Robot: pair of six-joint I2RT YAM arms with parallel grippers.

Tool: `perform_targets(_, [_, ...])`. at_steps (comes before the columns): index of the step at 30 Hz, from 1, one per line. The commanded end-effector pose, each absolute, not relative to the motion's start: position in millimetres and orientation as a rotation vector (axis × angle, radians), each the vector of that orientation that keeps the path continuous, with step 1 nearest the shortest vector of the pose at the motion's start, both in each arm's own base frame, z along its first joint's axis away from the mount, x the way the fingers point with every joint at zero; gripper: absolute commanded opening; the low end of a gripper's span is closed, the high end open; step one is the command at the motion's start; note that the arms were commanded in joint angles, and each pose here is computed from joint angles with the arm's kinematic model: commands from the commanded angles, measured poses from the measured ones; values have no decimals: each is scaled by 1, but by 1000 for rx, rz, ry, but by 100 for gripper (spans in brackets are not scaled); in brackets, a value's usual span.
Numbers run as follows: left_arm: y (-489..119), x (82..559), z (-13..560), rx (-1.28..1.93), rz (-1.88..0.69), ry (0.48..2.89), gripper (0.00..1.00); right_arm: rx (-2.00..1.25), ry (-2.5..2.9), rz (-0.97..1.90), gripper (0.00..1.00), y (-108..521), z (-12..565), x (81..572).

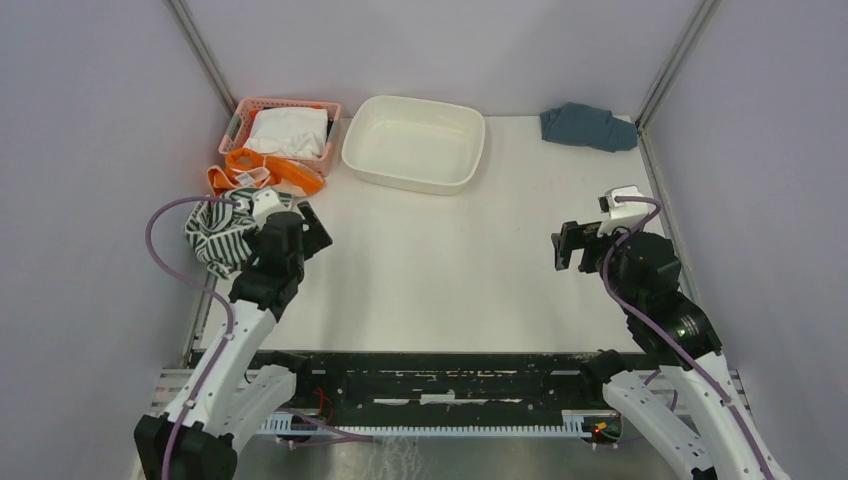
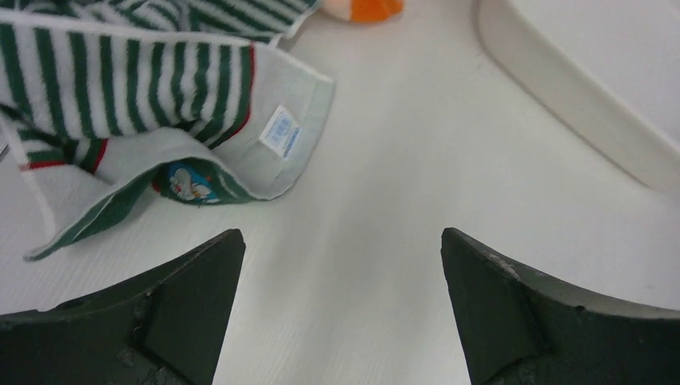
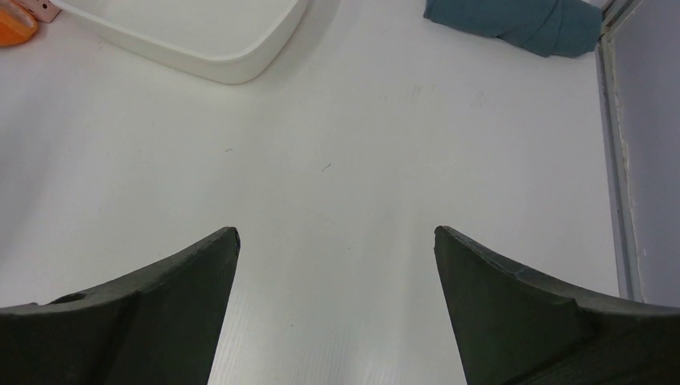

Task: Roll the towels
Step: Pick up the towel at the corner of the board.

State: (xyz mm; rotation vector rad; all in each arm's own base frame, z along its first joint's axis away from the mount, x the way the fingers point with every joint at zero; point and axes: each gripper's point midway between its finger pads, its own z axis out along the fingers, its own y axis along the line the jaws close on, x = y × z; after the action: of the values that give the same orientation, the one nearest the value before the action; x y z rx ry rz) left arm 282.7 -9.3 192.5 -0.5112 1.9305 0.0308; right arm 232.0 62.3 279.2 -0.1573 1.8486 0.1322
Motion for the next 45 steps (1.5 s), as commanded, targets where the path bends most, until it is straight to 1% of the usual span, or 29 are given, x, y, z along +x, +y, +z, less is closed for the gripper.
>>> perform_targets(1, [22,291,176,-783,1,1938,99,-202,1832,171,100,72,279,234])
perform_targets(4, [49,296,154,-898,16,1964,99,-215,1831,181,100,74,277,234])
perform_targets(9, [89,312,137,-942,168,2046,99,-239,1826,220,100,81,273,233])
perform_targets(13, [121,328,124,-1016,233,2077,100,-241,1813,237,100,84,271,232])
perform_targets(16, [131,339,106,-1037,259,2133,99,-246,1800,245,100,84,271,230])
perform_targets(21, [135,356,69,-1025,274,2256,94,-244,1787,257,100,85,271,228])
perform_targets(22, [135,356,62,-1015,278,2284,92,-245,1785,262,100,85,270,227])
perform_targets(23, [135,357,55,-1007,284,2314,87,-249,1783,266,100,86,270,227])
perform_targets(24, [134,356,52,-993,287,2343,77,-253,1778,270,100,87,271,226])
perform_targets(26, [134,352,52,-959,303,2375,48,-256,1772,266,100,86,272,225])
perform_targets(29, [135,351,84,-870,312,2345,21,-254,1770,253,100,83,272,225])
perform_targets(30, [138,351,99,-841,326,2328,8,-252,1770,250,100,83,272,225])
perform_targets(31, [140,351,115,-816,342,2310,3,-251,1771,248,100,83,272,226])
perform_targets(35, [142,355,193,-732,341,2208,3,-255,1775,255,100,85,270,227])
perform_targets(38, [115,364,244,-656,183,2141,3,-259,1778,262,100,87,269,229])
perform_targets(40, [80,371,273,-579,24,2106,3,-260,1778,265,100,88,270,230])
perform_targets(45, [-48,372,329,-341,-324,2040,3,-266,1781,263,100,88,272,230])
